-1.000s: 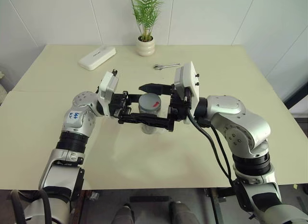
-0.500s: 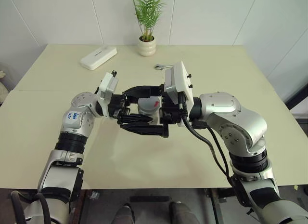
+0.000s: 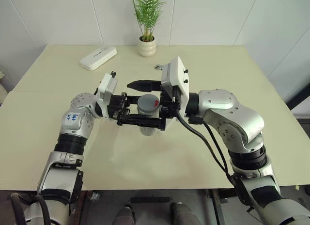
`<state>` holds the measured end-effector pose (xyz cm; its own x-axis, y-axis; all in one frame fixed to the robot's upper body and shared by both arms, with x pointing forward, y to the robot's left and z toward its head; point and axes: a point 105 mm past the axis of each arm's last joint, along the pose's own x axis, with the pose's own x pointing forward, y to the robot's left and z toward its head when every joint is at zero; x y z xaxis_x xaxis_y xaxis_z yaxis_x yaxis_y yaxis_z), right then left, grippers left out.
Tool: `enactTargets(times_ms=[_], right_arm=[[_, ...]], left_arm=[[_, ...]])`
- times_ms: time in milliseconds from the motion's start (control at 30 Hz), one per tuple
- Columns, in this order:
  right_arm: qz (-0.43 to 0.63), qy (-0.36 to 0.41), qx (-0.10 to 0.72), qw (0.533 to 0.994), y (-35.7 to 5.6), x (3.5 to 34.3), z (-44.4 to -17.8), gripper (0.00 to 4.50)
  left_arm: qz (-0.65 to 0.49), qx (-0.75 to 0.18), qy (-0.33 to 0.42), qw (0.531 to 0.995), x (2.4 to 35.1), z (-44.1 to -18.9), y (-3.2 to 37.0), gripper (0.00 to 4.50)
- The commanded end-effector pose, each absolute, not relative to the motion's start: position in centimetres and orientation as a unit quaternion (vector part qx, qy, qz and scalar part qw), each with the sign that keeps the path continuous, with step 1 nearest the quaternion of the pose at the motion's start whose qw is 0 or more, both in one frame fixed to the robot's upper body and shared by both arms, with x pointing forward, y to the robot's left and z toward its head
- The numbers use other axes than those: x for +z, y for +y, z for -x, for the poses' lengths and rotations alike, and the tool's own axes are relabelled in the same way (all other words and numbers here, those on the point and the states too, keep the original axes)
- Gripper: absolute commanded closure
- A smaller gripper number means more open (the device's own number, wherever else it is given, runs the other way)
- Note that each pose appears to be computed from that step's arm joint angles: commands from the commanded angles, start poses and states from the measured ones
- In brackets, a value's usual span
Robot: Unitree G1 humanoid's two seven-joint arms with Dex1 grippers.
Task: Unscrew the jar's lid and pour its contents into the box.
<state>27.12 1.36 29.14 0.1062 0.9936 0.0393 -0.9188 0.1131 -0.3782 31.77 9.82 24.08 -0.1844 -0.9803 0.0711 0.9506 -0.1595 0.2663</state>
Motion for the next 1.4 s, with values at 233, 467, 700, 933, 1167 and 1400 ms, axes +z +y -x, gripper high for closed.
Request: enactTargets(times_ms=[233,467,700,933,1167,1400], right_arm=[[0.141,-0.162,0.656,0.724,1.9,29.7,-27.1,0.00],[0.149,-0.155,0.651,0.728,1.9,29.3,-27.9,0.00],[0.154,-0.154,0.639,0.737,1.7,29.4,-28.9,0.00],[0.157,-0.145,0.630,0.747,1.1,29.4,-29.7,0.00],[0.156,-0.130,0.618,0.760,-0.4,29.6,-30.1,0.00],[0.160,-0.118,0.607,0.769,-1.9,29.5,-30.2,0.00]], left_arm=[[-0.078,-0.789,-0.142,0.593,24.4,-30.1,10.1,1.89],[-0.080,-0.789,-0.143,0.592,24.5,-30.1,10.2,1.89],[-0.080,-0.789,-0.145,0.592,24.6,-30.1,10.2,1.89],[-0.078,-0.791,-0.146,0.590,24.6,-30.0,10.2,1.89],[-0.074,-0.789,-0.144,0.593,24.5,-29.9,10.7,1.90],[-0.075,-0.784,-0.142,0.600,24.5,-30.0,11.1,1.90]])
